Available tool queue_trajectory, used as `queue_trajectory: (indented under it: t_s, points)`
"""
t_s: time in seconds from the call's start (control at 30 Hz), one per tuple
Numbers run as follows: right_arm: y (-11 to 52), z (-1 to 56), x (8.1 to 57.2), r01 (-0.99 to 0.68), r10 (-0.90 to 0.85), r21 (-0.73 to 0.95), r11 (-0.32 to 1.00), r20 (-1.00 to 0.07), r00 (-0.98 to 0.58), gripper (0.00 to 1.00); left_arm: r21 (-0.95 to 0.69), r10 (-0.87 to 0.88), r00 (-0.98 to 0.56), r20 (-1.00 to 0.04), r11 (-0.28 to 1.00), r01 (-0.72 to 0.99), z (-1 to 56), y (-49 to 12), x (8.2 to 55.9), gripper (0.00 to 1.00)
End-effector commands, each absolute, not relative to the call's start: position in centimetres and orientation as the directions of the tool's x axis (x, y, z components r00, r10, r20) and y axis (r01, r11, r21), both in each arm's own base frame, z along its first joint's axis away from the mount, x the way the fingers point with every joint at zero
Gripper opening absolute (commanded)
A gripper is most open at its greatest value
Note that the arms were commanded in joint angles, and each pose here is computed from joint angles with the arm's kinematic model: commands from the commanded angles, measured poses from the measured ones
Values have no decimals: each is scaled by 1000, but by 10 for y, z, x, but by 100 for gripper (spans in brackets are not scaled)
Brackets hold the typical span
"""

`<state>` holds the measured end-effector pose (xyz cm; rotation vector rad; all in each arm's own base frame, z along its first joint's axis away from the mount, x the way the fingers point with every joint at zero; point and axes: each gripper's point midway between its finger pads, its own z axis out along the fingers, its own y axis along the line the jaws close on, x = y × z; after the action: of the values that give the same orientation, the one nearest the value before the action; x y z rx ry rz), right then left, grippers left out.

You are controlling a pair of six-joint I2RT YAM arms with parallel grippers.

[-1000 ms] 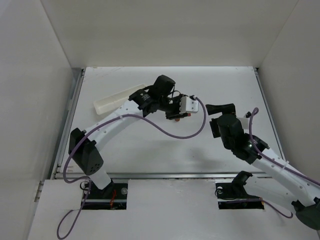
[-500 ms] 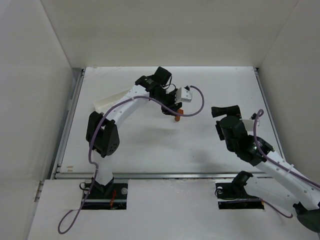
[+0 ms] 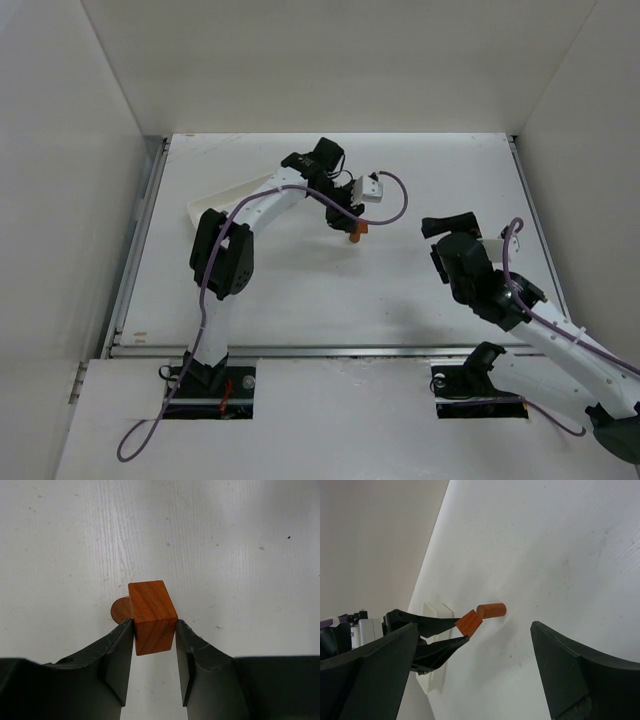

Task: Build the wood block tower

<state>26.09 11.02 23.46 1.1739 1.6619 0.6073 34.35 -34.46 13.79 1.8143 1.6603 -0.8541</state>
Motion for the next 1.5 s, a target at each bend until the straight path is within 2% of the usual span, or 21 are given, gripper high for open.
queue_trajectory:
  t_s: [0.0, 0.27, 0.53, 1.03, 1.47]
  points:
    - [100, 234, 257, 430, 865, 769, 473, -499, -58, 100, 12, 595, 95, -798, -142, 990, 159, -354, 344, 0]
    - [96, 237, 253, 409, 871, 785, 465, -489, -50, 100, 34, 575, 88, -813, -103, 994, 155, -364, 359, 0]
    - [93, 231, 252, 422, 863, 772, 475, -504, -49, 100, 27, 620, 70, -782, -78, 997, 133, -356, 362, 0]
    - [96, 232, 252, 416, 867, 778, 470, -495, -54, 100, -28, 632, 49, -773, -111, 993, 119, -353, 358, 0]
    - [94, 231, 251, 416, 867, 778, 470, -495, -54, 100, -3, 621, 61, -781, -102, 995, 126, -352, 366, 0]
